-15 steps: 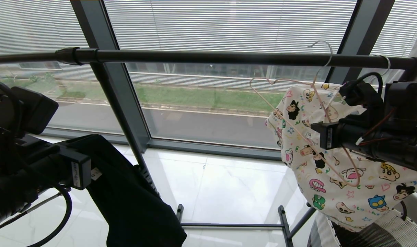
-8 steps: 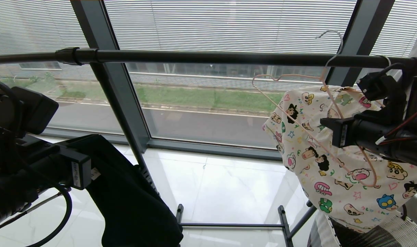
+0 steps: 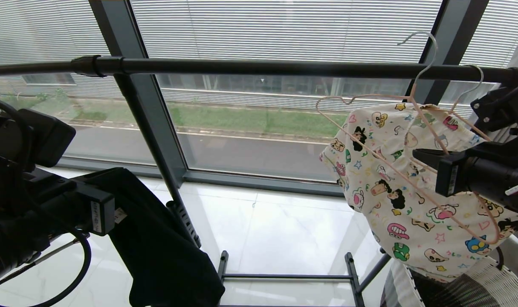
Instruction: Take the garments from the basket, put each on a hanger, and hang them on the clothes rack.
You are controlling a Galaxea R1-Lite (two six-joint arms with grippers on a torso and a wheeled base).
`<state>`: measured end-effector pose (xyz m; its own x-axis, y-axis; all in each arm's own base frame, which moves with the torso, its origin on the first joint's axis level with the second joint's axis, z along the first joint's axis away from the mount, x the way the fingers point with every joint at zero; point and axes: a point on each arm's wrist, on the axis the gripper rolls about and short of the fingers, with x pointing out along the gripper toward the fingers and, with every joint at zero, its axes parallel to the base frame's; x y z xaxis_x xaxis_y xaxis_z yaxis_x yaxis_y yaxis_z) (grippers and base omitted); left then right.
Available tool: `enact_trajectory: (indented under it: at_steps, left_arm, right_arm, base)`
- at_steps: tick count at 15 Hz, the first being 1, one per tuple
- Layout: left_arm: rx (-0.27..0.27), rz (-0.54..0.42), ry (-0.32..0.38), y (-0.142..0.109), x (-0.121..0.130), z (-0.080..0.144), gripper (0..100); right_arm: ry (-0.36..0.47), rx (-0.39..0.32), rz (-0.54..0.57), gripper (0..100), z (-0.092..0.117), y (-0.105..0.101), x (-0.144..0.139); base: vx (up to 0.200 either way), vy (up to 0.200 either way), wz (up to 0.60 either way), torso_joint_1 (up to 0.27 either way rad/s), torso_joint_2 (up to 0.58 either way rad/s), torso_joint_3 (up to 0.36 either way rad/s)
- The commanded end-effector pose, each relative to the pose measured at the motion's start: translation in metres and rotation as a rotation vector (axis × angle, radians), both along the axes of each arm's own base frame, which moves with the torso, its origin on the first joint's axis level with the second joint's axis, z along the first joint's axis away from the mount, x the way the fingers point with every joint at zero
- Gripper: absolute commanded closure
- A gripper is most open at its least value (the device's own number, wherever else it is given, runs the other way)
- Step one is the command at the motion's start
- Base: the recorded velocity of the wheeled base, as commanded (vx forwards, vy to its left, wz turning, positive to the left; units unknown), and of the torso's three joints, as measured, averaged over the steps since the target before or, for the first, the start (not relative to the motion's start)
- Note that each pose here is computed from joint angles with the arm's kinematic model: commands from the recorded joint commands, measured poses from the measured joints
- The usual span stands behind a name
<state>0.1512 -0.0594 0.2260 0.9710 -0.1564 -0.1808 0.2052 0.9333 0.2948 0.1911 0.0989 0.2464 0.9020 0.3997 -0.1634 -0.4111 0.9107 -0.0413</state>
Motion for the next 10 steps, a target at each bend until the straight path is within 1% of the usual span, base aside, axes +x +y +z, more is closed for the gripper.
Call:
enact_trajectory:
  at_steps: [1,4,6,9,10]
  left_arm:
    - [0.0,0.001,0.001,0.0,0.0,0.0,100]
    - [0.0,0.003,0.0,0.0,0.0,0.0,100]
    - [0.001,0.001,0.001,0.0,0.001,0.0,100]
    - [0.003,0.001,0.001,0.0,0.001,0.0,100]
    - [0.002,0.001,-0.001,0.0,0.001,0.001,100]
  right_arm:
    - [-0.027,0.001,0.013,100,0.005,-0.001,-0.007]
    - [-0.061,0.008,0.048,100,0.012,0.0,-0.018]
    - [-0.073,0.011,0.095,100,0.014,0.004,-0.029]
    - [-0.068,-0.009,0.172,100,0.006,0.011,-0.045]
    - [-0.063,-0.022,0.229,100,0.001,0.016,-0.054]
  base:
    - [-0.2,0.0,0.0,0.007,0.0,0.002]
    - [-0.2,0.0,0.0,-0.005,0.0,0.005]
    - [-0.2,0.0,0.0,0.002,0.0,0.002]
    - [-0.2,0.0,0.0,0.001,0.0,-0.001]
    - [-0.2,0.0,0.0,0.007,0.01,0.002]
